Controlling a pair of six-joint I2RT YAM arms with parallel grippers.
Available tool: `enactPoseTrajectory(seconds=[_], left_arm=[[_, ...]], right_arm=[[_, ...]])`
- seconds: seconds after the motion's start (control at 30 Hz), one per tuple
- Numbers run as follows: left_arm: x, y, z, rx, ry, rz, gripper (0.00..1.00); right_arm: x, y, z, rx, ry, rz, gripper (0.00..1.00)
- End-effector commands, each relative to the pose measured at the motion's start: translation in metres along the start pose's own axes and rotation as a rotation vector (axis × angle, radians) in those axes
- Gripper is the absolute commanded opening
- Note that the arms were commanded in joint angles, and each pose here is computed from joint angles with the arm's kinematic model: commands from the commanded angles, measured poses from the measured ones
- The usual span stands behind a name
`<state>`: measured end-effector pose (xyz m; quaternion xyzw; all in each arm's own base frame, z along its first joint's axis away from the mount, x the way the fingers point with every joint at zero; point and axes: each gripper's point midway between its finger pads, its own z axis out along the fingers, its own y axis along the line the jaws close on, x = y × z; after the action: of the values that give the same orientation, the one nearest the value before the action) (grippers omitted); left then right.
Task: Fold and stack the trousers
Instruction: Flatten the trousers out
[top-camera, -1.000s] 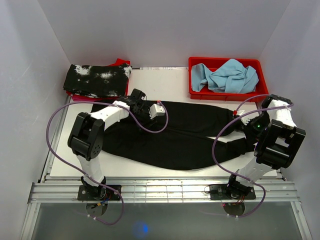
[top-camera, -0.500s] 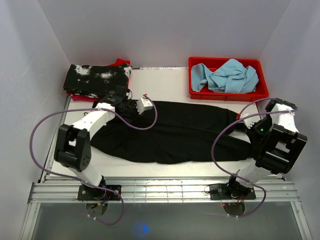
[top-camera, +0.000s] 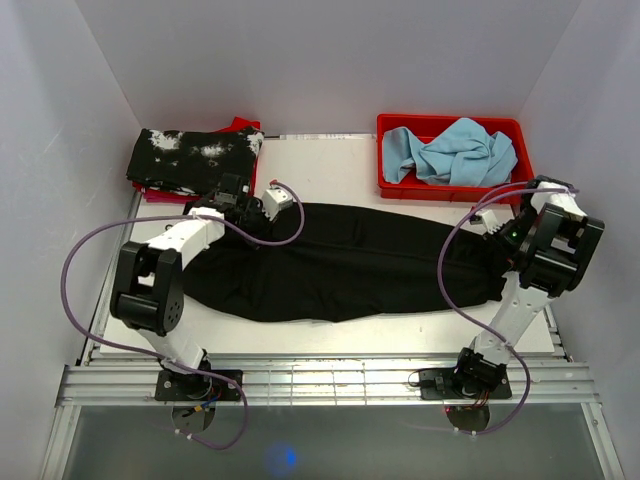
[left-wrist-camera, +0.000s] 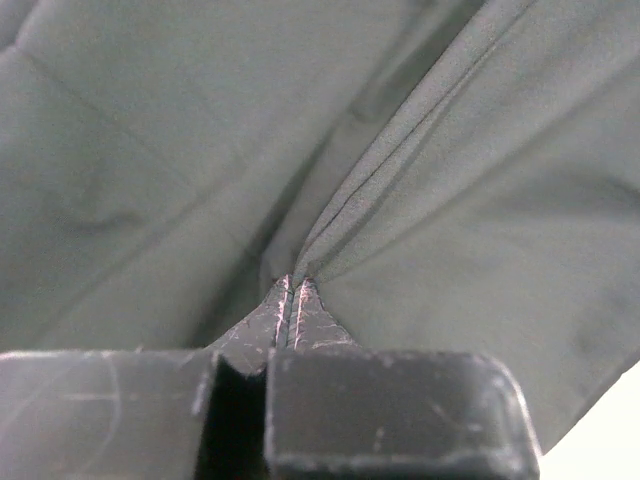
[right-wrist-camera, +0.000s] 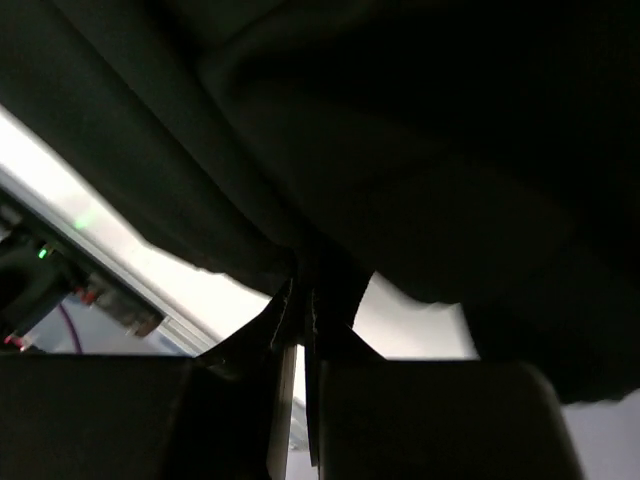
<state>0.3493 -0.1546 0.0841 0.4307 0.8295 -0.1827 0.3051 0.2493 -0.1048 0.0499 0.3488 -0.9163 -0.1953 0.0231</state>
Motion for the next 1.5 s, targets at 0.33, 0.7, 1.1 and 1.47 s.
enactPoseTrajectory(seconds=[0.33, 0.7, 1.1, 1.47], left_arm=[[-0.048, 0.026, -0.021, -0.101, -0.076, -0.031, 0.69], [-0.046, 0.005, -0.072, -0.188, -0.132, -0.17, 0.7], [-0.055, -0.009, -0.07, -0.069, -0.156, -0.231, 0.72], [-0.053, -0.118, -0.033, 0.223, -0.108, 0.266, 0.7]], right_arm=[[-0.023, -0.007, -0.015, 0.068, -0.048, 0.052, 0.84], [0.005, 0.02, -0.046, 0.071, -0.307, 0.299, 0.88], [-0.013, 0.01, 0.008, 0.067, -0.613, 0.211, 0.94], [-0.025, 0.048, -0.022, -0.038, -0.56, 0.236, 0.08]])
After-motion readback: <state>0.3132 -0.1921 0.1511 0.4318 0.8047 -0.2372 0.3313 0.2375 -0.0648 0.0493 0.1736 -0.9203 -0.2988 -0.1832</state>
